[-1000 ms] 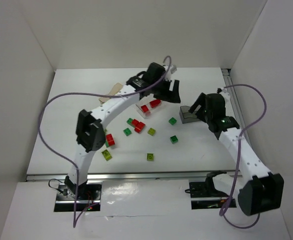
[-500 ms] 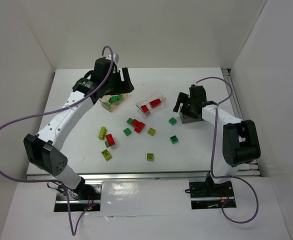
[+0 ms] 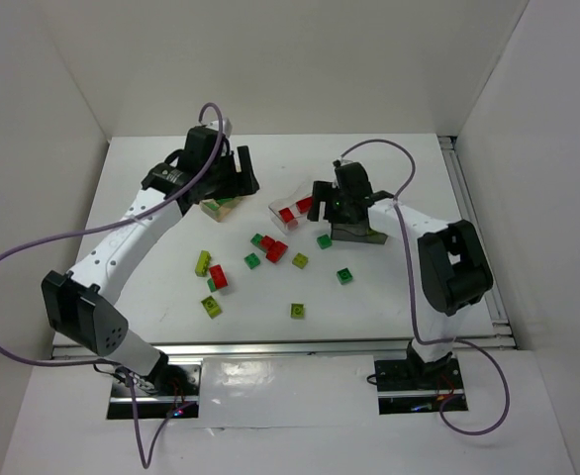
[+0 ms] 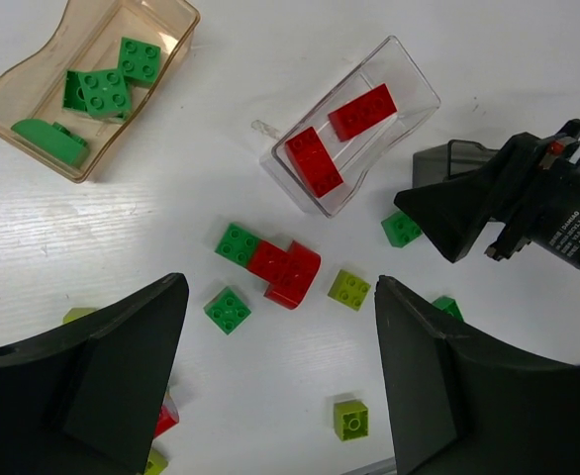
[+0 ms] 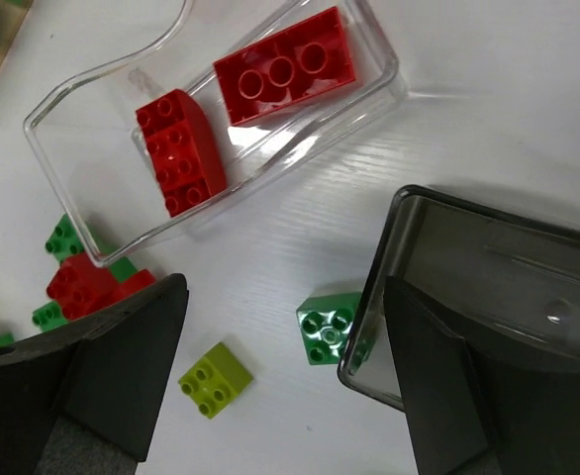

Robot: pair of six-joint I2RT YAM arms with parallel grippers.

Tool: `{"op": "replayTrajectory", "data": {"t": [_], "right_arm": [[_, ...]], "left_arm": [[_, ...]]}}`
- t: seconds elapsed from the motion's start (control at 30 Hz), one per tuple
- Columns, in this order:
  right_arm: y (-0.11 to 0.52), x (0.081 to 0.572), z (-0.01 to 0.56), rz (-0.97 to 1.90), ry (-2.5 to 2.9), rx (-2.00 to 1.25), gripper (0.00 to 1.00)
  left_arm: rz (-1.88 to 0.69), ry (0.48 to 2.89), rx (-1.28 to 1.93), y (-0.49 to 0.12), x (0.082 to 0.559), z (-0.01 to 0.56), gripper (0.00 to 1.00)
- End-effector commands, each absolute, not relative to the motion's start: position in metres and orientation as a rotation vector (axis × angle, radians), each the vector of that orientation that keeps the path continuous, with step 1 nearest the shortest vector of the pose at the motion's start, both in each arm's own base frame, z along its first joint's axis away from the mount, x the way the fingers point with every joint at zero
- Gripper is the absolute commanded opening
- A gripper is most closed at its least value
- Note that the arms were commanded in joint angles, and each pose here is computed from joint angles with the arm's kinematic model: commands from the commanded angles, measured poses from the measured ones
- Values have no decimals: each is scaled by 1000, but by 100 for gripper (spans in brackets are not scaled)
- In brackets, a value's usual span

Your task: Sort the legos into containers by color

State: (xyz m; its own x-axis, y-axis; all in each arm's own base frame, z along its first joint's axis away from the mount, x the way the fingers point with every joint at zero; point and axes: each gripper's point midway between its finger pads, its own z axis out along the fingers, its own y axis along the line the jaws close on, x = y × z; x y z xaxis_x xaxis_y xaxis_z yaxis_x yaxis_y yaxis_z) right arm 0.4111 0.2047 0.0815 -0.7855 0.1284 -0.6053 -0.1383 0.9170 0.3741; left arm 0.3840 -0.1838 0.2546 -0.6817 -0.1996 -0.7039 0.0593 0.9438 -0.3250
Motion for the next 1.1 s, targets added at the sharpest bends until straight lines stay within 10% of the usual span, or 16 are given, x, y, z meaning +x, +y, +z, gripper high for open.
{"op": "replayTrajectory", "data": {"t": [0.0,0.63,1.07], "right_arm": [[190,428,132,374,2248,48,87],[170,266,56,294,2567,-29,95],[161,277,29,89,2606,-75,56]], "left_arm": [[-413,2213,-141,-175,382,278,85],[-392,2271,-147,-170,378,258,85],[-352,2294,-153,-165,376,245,84]]}}
